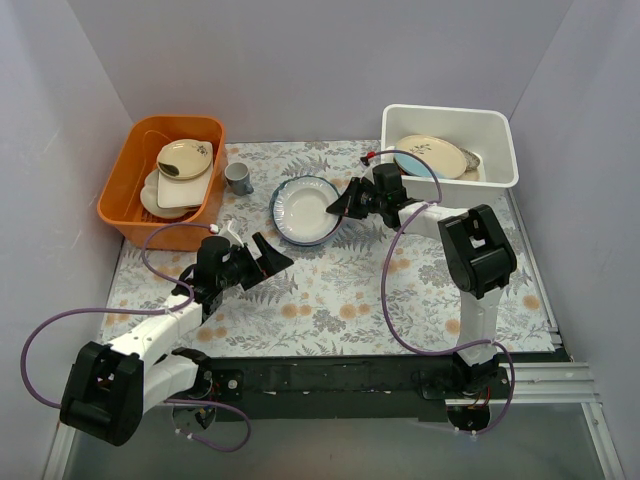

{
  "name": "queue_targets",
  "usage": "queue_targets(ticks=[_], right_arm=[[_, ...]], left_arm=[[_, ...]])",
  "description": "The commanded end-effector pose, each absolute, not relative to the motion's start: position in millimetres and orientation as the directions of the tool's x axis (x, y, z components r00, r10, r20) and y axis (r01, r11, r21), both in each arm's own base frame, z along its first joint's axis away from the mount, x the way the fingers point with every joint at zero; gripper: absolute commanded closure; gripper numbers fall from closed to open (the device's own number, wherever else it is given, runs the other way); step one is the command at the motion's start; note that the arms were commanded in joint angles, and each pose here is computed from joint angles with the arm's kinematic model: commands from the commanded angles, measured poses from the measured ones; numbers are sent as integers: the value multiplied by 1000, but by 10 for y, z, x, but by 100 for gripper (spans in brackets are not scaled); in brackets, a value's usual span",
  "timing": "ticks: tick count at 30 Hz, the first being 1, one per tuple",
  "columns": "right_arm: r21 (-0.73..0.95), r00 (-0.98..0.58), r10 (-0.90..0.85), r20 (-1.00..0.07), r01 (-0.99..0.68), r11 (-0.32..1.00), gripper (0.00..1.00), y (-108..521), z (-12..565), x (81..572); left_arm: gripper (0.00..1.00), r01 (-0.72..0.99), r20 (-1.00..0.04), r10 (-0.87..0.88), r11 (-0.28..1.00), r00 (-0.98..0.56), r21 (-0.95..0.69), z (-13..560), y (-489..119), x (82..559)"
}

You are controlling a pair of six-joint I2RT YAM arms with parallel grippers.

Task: Place the plates into the plastic bin on the countertop
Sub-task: Pick up the plate at the center of the board.

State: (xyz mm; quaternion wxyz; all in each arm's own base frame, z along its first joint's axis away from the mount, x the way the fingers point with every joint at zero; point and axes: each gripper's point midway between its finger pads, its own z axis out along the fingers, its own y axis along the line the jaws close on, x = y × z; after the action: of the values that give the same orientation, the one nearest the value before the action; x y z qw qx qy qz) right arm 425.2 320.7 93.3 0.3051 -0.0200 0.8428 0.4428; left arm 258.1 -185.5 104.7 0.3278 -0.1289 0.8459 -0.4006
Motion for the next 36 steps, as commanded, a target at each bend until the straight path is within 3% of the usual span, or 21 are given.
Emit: queue_targets(ticks=[1,20,36], right_arm=[[718,-752,244,-612,-399,570,99,3242,1389,4263],[650,-633,276,-723,-490,581,99,3084,2257,4156],[590,-572,272,-774,-496,637,99,2815,2574,4162]], left_arm=[[2,65,-475,-490,642,-731,-764,1105,-1837,2601],[2,77,-474,-478,639,-740,-765,1105,-1857,2593],[2,82,-474,-474,637,-742,-766,1116,-1862,2580]])
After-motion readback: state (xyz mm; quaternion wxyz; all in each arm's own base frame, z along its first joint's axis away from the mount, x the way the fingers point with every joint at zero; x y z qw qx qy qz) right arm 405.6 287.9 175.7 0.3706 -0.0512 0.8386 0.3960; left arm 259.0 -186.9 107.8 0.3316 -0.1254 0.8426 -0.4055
